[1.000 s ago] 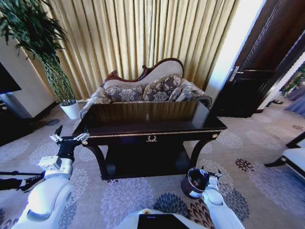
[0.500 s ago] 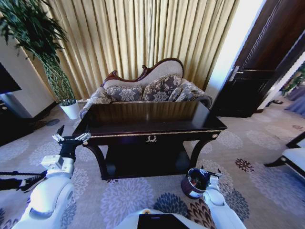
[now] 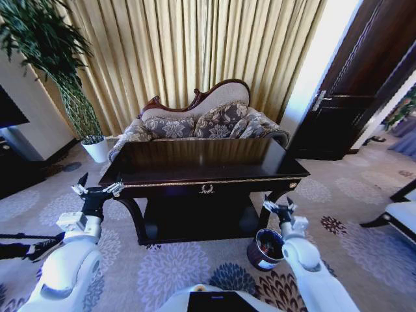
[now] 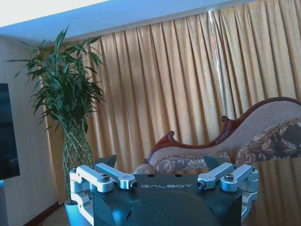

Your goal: Move to the front of the table and place the trash on the table into the trash bin.

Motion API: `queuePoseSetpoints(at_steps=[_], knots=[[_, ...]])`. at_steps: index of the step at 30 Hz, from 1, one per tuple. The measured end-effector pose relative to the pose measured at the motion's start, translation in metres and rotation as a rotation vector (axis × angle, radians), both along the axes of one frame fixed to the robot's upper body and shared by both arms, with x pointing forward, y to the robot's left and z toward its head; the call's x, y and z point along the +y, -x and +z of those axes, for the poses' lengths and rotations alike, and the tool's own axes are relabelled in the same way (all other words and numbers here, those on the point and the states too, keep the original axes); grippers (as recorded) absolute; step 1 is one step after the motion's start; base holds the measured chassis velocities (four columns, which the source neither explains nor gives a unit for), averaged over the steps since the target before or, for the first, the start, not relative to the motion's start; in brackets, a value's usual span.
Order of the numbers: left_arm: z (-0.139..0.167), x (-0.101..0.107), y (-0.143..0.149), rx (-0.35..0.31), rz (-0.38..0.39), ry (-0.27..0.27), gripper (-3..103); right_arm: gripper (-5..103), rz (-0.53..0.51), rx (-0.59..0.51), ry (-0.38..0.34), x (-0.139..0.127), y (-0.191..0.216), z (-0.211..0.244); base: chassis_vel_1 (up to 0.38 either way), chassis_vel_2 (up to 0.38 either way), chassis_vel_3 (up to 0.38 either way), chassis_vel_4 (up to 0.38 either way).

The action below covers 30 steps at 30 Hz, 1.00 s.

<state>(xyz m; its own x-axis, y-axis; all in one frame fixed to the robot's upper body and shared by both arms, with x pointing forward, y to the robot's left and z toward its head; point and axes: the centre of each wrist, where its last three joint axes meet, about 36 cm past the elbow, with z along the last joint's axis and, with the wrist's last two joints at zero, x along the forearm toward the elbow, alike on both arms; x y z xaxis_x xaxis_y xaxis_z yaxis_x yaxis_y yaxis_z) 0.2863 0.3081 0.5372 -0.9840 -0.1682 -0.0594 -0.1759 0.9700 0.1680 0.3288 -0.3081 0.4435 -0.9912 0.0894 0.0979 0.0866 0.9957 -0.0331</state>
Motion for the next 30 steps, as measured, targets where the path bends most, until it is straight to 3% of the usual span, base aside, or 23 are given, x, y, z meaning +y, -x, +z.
queuePoseSetpoints(at_steps=[7, 10, 15, 18, 30], knots=[[0.008, -0.002, 0.002, 0.032, -0.023, 0.032, 100, 100, 0.165, -0.07, -0.072, 0.041, 0.034, 0.079, 0.0, 0.0, 0.0, 0.0], [0.009, -0.002, 0.003, 0.031, -0.029, 0.03, 100, 100, 0.194, -0.076, -0.083, 0.049, 0.041, 0.09, 0.0, 0.0, 0.0, 0.0], [0.019, -0.005, 0.008, 0.026, -0.048, 0.035, 100, 100, 0.199, -0.071, -0.08, 0.05, 0.044, 0.091, 0.0, 0.0, 0.0, 0.0], [0.031, -0.011, 0.016, 0.058, -0.076, 0.094, 100, 100, 0.199, -0.072, -0.067, 0.05, 0.045, 0.092, 0.0, 0.0, 0.0, 0.0], [0.028, -0.015, 0.021, 0.125, -0.064, 0.109, 100, 100, 0.209, -0.073, -0.069, 0.054, 0.047, 0.092, 0.0, 0.0, 0.0, 0.0]])
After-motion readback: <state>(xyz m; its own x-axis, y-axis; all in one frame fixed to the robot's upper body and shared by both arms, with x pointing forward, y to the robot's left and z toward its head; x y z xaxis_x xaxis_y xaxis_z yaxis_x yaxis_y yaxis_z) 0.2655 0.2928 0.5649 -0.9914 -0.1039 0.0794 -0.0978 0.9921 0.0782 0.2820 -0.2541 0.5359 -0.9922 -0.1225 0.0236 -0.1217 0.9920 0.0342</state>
